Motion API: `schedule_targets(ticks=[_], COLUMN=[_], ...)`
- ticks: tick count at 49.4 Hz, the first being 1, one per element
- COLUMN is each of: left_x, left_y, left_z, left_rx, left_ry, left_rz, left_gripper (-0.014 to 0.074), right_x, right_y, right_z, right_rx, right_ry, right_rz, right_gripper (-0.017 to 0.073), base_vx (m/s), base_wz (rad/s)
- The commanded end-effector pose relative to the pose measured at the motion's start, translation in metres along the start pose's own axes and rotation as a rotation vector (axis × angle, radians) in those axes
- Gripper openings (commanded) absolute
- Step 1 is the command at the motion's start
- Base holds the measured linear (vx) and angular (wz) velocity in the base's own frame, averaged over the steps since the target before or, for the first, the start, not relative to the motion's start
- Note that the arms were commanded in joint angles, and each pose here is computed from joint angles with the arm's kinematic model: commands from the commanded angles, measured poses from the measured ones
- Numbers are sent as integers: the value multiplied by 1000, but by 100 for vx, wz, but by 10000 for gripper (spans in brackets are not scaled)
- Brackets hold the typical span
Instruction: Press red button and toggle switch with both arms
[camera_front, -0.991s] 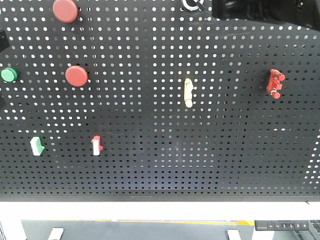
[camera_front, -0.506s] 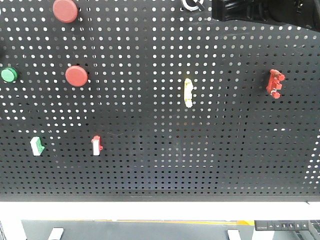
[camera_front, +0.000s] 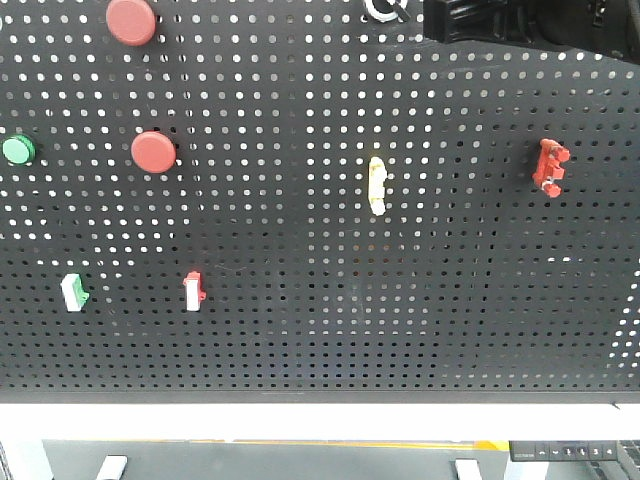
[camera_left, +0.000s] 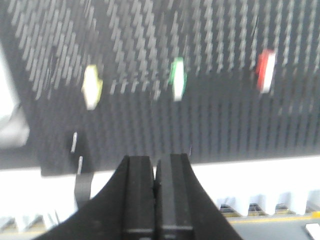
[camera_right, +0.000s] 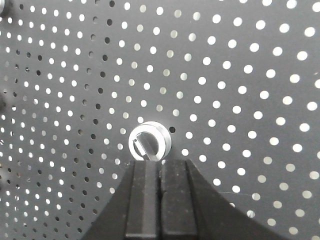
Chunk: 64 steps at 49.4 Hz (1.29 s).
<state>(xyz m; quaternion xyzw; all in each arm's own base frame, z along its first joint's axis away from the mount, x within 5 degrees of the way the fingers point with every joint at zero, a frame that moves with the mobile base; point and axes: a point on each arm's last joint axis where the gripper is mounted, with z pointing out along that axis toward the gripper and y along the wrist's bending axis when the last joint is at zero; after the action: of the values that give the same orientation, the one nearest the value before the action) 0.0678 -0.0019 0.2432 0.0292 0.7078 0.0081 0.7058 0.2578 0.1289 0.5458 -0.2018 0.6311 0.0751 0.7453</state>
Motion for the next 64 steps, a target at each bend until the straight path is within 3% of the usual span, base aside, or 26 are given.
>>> schedule_targets(ticks=[1,8,14,28,52,58,64], left_x=[4,29,46,54,54,54,54], left_y=[0,-2,-3,-3,-3,-3,-3], left_z=[-11,-13,-10,-10,-10,-10,-10], left_rx=[-6,-3,-1,-3,-3,-3,-3], left_ry=[-127,-159,-90,13,13,13,13], left_rz=[-17,-19,-17,-15,-15,-15,-15], left_gripper=[2,2,2,2,2,2,2], right_x=[-23,-21,-20,-18,-19,-25,-21], right_y=[-5,-5,-5,-4,-5,-11,-25], right_z=[-13,-12,-10,-7,-11,-31,-57], right_rx=[16,15,14,13,17,32,72], right_ry=[-127,-121,-120,-110,-101,-43,105], right_rz=[-8,-8,-9,-9,-10,-37,7], right_gripper=[-3,-3,-3,-3,-3,-3,-3], base_vx=[0,0,0,0,0,0,0], base_wz=[0,0,0,0,0,0,0])
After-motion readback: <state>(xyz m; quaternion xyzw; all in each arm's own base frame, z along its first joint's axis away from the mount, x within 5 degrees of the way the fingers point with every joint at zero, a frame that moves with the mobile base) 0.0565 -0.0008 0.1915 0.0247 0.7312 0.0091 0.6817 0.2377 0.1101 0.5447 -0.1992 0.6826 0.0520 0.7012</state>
